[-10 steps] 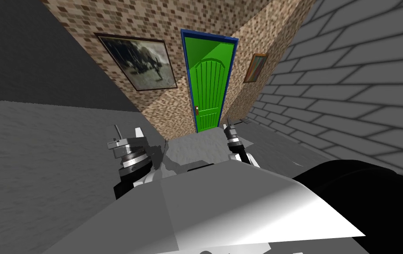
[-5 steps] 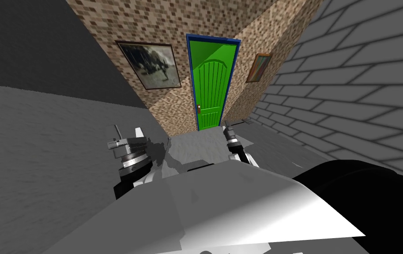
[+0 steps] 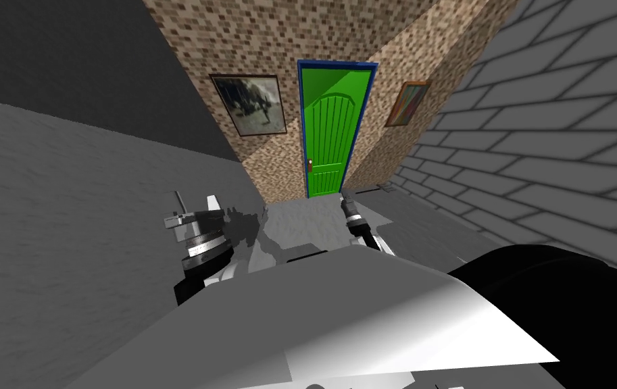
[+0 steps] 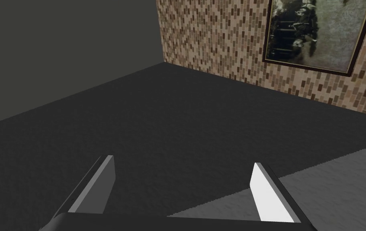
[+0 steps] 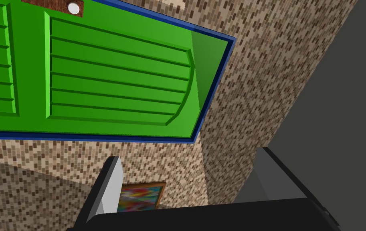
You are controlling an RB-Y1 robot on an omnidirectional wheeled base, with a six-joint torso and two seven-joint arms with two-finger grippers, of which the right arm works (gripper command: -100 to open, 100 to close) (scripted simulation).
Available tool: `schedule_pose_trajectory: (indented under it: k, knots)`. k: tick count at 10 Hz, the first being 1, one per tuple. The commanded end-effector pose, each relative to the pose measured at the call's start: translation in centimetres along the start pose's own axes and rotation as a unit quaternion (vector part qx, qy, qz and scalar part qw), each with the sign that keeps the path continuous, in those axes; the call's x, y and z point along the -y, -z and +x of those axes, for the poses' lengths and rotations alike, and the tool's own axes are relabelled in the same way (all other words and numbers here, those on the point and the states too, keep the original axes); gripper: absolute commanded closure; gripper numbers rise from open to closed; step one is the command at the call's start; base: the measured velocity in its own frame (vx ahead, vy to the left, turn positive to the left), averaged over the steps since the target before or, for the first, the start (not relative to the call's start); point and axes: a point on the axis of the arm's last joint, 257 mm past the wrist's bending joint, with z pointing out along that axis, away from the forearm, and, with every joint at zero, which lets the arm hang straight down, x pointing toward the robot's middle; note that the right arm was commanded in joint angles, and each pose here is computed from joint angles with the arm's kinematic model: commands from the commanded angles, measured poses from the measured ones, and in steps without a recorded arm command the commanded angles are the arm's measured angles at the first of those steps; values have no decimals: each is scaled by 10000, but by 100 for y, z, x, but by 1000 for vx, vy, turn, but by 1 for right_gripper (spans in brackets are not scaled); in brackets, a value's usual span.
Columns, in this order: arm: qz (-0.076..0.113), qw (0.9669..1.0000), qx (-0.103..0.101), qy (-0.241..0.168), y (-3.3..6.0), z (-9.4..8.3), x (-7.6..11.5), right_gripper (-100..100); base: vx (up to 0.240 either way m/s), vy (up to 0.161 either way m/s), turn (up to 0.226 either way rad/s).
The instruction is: Pull the door open
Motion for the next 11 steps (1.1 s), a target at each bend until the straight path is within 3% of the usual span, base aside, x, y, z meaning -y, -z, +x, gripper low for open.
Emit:
schedule_pose_trajectory:
  k: [1,5,7,10,11]
  knots:
    - [213,9996,-92,183,44,70,153,-100,-192,-33,193]
    - [747,9945,-349,643,158,182,588,-100,-159,-31,211]
    - [996,9901,-481,865,229,228,795,-100,-56,-31,204]
    - [1384,9802,-705,1225,365,291,1120,-100,-78,-22,214]
    - [1540,9752,-801,1374,428,312,1253,-100,-65,-22,229]
